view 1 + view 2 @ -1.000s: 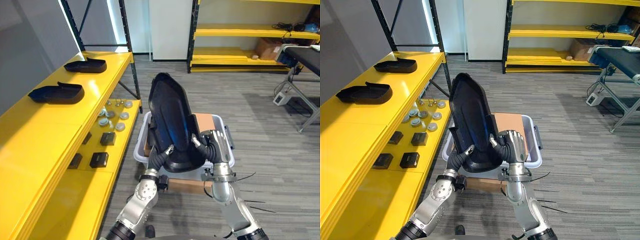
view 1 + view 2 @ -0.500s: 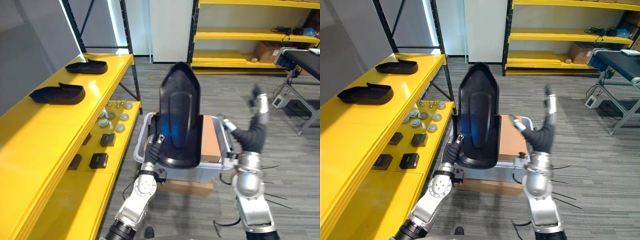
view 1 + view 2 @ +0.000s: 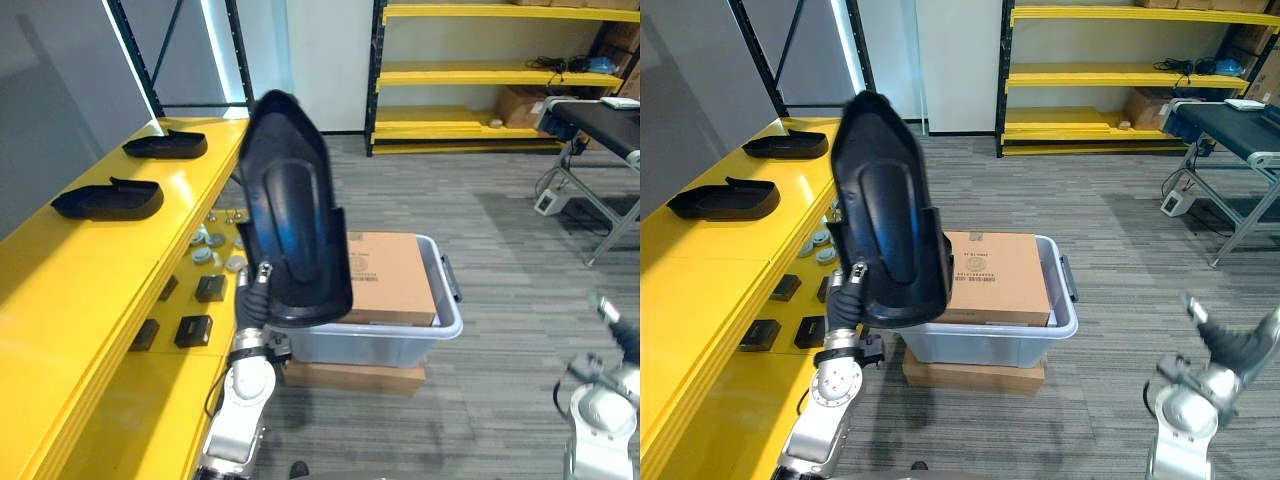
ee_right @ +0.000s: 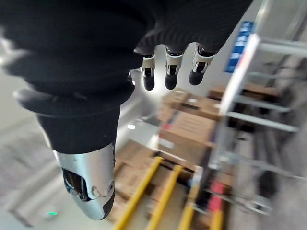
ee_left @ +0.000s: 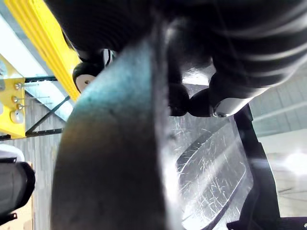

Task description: Walk over and take plastic housings, then place them on the shelf

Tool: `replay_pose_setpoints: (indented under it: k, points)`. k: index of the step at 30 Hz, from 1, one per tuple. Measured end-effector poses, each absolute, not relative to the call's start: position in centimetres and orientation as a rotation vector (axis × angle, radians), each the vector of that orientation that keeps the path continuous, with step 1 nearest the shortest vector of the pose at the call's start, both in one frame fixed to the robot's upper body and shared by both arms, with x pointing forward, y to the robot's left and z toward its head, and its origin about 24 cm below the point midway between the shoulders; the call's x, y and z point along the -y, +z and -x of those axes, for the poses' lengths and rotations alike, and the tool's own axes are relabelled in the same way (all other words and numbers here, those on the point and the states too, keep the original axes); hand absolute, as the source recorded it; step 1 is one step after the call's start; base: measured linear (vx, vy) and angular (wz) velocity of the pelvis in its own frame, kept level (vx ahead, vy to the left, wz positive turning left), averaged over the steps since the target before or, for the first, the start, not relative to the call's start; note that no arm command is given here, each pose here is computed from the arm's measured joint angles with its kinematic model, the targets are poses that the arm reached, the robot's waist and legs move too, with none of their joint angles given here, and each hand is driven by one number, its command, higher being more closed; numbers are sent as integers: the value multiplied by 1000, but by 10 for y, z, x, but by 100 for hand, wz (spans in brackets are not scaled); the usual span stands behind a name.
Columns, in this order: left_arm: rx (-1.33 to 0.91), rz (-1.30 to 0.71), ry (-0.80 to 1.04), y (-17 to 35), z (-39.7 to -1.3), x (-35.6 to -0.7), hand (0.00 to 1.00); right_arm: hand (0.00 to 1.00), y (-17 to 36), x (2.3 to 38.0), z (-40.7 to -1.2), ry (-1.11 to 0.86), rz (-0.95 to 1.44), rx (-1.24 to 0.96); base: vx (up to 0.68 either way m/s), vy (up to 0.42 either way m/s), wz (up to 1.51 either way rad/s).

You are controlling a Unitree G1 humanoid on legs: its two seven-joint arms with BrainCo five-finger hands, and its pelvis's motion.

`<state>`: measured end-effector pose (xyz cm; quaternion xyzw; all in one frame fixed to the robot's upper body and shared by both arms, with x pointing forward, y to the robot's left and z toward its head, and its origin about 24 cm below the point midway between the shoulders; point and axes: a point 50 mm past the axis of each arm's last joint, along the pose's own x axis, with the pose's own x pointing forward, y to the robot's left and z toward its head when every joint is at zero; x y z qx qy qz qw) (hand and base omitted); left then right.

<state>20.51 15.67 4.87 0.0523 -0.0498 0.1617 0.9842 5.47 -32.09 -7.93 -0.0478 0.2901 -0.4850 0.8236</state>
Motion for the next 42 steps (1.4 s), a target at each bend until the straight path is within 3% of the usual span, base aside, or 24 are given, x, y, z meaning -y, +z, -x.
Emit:
replay_pose_setpoints:
  k: [4, 7, 15, 26, 31, 34, 42]
  points:
    - [62, -76, 310, 41, -198, -157, 100, 0, -126, 279, -7, -964, -71, -899, 0, -1, 2]
    - [37, -72, 293, 36, -192, -156, 100, 0, -140, 253, 6, -874, -139, -1002, -5, -2, 5]
    - [33, -60, 275, 35, -190, -155, 100, 0, -154, 222, -14, -618, -116, -1077, 14, 9, 21]
    - [177, 9, 160, 63, -217, -125, 100, 0, -161, 228, -36, -494, 18, -1142, 75, 50, 160]
    - [191, 38, 127, 67, -220, -117, 100, 0, -149, 235, -95, -451, 52, -995, 161, 92, 92]
    - [222, 35, 92, 73, -224, -111, 100, 0, -148, 219, -106, -350, 91, -970, 188, 153, 56]
    - [233, 23, 69, 75, -236, -99, 100, 0, -152, 216, -80, -349, 103, -1021, 150, -24, 97]
